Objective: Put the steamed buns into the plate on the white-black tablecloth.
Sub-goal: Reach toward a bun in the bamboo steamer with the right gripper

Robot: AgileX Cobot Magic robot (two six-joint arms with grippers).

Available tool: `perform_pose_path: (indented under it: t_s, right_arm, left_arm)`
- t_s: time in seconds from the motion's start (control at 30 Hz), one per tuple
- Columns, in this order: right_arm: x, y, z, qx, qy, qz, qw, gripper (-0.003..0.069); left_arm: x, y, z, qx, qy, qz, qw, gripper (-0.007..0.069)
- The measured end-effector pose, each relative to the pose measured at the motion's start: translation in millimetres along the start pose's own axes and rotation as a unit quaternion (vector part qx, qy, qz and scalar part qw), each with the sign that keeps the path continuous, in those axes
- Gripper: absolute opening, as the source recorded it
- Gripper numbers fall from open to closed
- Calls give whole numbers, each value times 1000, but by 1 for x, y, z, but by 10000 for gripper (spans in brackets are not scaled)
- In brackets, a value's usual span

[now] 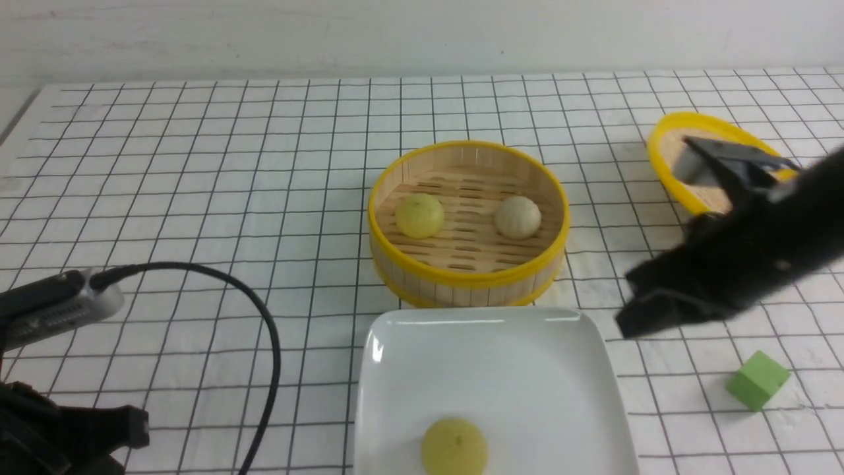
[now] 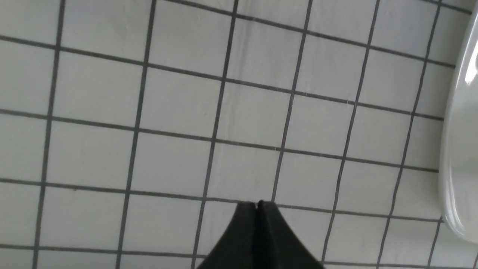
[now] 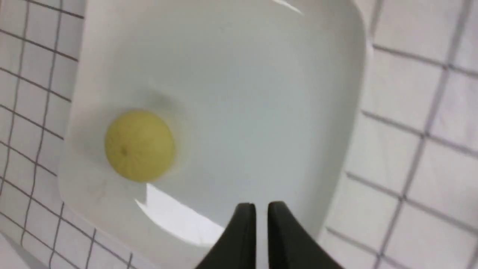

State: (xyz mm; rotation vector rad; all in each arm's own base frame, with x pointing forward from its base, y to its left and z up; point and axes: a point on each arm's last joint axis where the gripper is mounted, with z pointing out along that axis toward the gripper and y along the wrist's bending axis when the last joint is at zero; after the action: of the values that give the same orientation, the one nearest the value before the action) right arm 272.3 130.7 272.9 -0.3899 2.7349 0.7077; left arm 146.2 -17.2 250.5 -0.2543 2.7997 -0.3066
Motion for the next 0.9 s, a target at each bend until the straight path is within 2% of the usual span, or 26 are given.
perform_pose_path:
  t_s: [0.1, 0.13, 0.27, 0.37, 0.43, 0.5, 0.57, 0.6, 0.7, 0.8, 0.87, 0.9]
  right_arm:
    - [-54, 12, 28, 32, -3, -43, 999, 158]
    - [-60, 13, 30, 34, -6, -42, 999, 162]
    - [-114, 13, 57, 92, -29, -62, 993, 272]
    - [-139, 7, 78, 122, -29, -57, 990, 350]
    - [-155, -3, 99, 149, -14, -51, 987, 433]
    - [-164, -11, 118, 164, 8, -51, 985, 468]
    - [-169, -16, 131, 168, 30, -48, 984, 468]
    - [-171, -19, 140, 169, 39, -47, 984, 442]
    - [-178, -18, 142, 167, 33, -54, 984, 290]
    - [-181, -12, 130, 163, 23, -64, 984, 81]
    - [-183, -4, 116, 155, 10, -66, 986, 25]
    - [-183, -1, 109, 154, 6, -67, 986, 22]
  left_arm:
    - [-2, 0, 2, -1, 1, 4, 1000, 17]
    - [-2, 0, 2, -1, 0, 4, 1000, 17]
    - [-3, 0, 2, 1, -3, 9, 1000, 29]
    - [-3, 0, 2, 1, -5, 9, 1000, 37]
    - [-3, 0, 2, 1, -5, 9, 1000, 46]
    - [-3, 0, 2, 1, -5, 9, 1000, 54]
    - [-4, 0, 2, 2, -6, 9, 1000, 55]
    - [-4, 0, 2, 2, -8, 9, 1000, 55]
    - [-5, -1, 2, 2, -13, 9, 1000, 55]
    - [-6, -1, 2, 3, -21, 9, 1000, 55]
    - [-7, -1, 2, 3, -22, 8, 1000, 60]
    - [-7, -1, 2, 3, -22, 8, 1000, 62]
